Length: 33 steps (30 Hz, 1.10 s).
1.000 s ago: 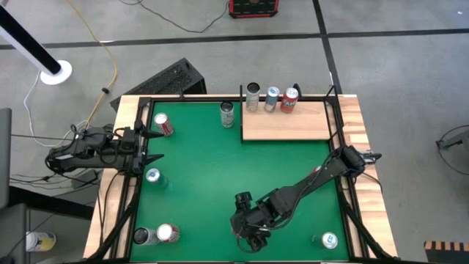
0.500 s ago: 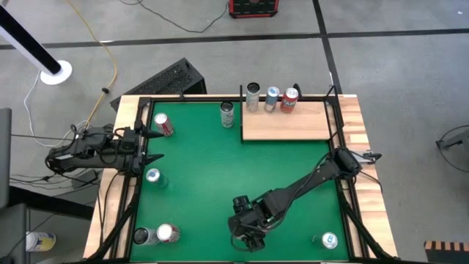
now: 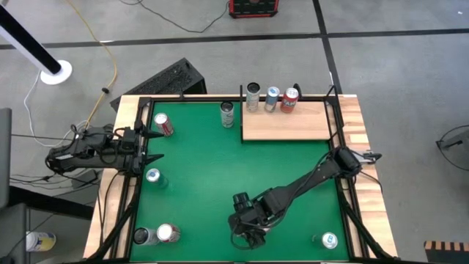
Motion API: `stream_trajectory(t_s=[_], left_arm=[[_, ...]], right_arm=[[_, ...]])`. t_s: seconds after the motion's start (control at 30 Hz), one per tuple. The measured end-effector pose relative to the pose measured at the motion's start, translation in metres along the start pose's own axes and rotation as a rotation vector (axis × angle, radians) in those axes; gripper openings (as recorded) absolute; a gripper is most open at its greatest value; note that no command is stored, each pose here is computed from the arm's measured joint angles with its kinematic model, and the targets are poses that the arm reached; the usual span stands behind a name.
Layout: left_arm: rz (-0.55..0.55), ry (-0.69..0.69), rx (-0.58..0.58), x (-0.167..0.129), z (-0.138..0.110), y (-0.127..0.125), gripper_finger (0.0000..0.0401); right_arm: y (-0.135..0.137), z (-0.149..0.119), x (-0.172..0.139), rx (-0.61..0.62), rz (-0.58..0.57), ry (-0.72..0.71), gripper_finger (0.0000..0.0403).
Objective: Sort soda cans
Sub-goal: Put the bottom right red soda can on the shelf
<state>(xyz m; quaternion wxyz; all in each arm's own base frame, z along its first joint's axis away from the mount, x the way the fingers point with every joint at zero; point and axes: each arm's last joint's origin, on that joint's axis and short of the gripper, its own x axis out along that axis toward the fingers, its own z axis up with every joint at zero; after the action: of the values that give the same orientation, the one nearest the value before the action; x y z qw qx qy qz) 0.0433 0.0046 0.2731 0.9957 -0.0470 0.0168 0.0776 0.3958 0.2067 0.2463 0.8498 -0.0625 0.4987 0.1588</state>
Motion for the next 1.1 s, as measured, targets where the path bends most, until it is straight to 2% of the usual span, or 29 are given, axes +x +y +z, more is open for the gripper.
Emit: stream_trajectory(t_s=[0.1,0.27,0.47,0.63,0.8,0.93,1.1], left_arm=[[0.000,0.000,0.000,0.000,0.000,0.000,0.0373],[-0.003,0.001,0.000,0.000,0.000,0.000,0.0373],[-0.005,0.000,0.000,0.000,0.000,0.000,0.0373],[-0.013,0.001,0.000,0.000,0.000,0.000,0.0373],[-0.029,0.001,0.003,0.000,0.000,-0.001,0.0373],[-0.030,0.000,0.004,0.000,0.000,-0.001,0.0373],[-0.028,-0.001,0.003,0.000,0.000,-0.001,0.0373]], right_arm=[[-0.003,-0.003,-0.022,-0.018,-0.068,0.017,0.0318],[-0.014,-0.006,-0.077,-0.006,-0.174,-0.023,0.0318],[-0.047,-0.033,-0.130,0.086,-0.336,0.105,0.0318],[-0.088,-0.076,-0.159,0.220,-0.406,0.067,0.0318],[-0.129,-0.148,-0.185,0.417,-0.497,0.040,0.0318],[-0.160,-0.191,-0.203,0.609,-0.601,0.001,0.0318],[-0.191,-0.219,-0.224,0.738,-0.688,-0.012,0.0318]])
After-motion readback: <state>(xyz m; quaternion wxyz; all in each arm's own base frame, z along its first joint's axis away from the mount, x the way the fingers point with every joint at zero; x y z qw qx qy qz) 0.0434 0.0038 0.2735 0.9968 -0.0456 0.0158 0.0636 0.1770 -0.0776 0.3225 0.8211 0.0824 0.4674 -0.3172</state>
